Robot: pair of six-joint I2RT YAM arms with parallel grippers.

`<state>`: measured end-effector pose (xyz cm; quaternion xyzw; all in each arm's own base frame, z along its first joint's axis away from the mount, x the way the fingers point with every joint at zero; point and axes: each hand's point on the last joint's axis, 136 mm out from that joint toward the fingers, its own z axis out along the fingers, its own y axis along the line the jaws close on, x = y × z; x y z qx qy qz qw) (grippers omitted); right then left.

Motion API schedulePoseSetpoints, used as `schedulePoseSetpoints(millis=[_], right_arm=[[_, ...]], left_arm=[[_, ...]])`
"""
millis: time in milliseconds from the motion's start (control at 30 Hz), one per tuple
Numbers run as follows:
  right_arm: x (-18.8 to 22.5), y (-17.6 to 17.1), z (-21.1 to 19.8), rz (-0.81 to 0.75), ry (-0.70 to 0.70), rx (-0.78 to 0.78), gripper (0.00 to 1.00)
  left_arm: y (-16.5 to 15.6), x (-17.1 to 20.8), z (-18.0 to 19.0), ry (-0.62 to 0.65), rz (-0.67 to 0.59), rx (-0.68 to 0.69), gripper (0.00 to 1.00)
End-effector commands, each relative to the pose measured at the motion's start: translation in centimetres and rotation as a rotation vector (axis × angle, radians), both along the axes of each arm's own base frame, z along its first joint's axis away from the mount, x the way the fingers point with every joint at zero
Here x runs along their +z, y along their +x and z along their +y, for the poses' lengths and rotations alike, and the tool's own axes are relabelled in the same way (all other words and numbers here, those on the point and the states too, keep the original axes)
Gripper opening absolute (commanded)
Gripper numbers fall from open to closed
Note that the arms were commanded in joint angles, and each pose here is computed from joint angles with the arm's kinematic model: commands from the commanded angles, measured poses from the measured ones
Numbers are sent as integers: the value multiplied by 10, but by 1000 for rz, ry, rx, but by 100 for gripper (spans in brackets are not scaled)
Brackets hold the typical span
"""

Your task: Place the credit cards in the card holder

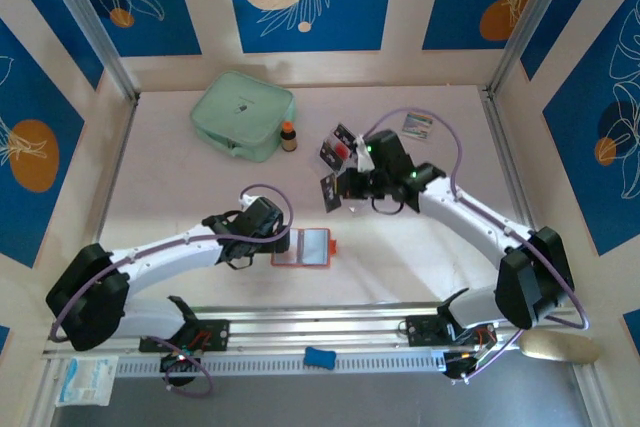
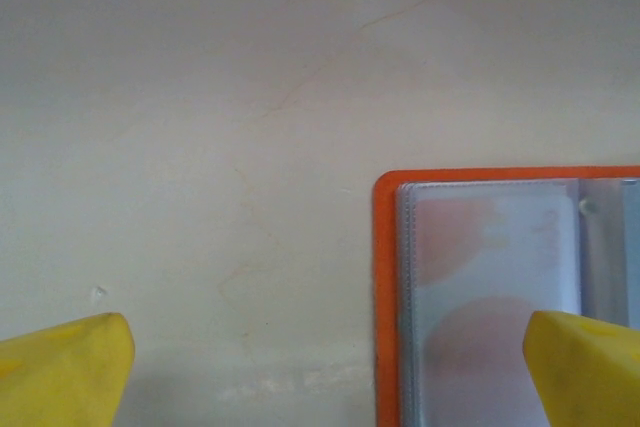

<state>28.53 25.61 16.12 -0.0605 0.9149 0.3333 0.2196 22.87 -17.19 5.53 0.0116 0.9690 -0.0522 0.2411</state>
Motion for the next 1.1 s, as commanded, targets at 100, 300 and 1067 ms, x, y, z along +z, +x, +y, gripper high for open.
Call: schedulePoseSetpoints(millis=[100, 300, 1067], right_arm=[[-3, -23, 40, -29, 232, -88, 0], [-37, -39, 48, -23, 196, -166, 0], [-78, -40, 55, 4, 185, -257, 0]], left_arm=[[-1, -9, 5, 54, 40, -18, 100], [-5, -16, 13, 77, 48, -6, 100], [-21, -38, 30, 121, 96, 27, 100]])
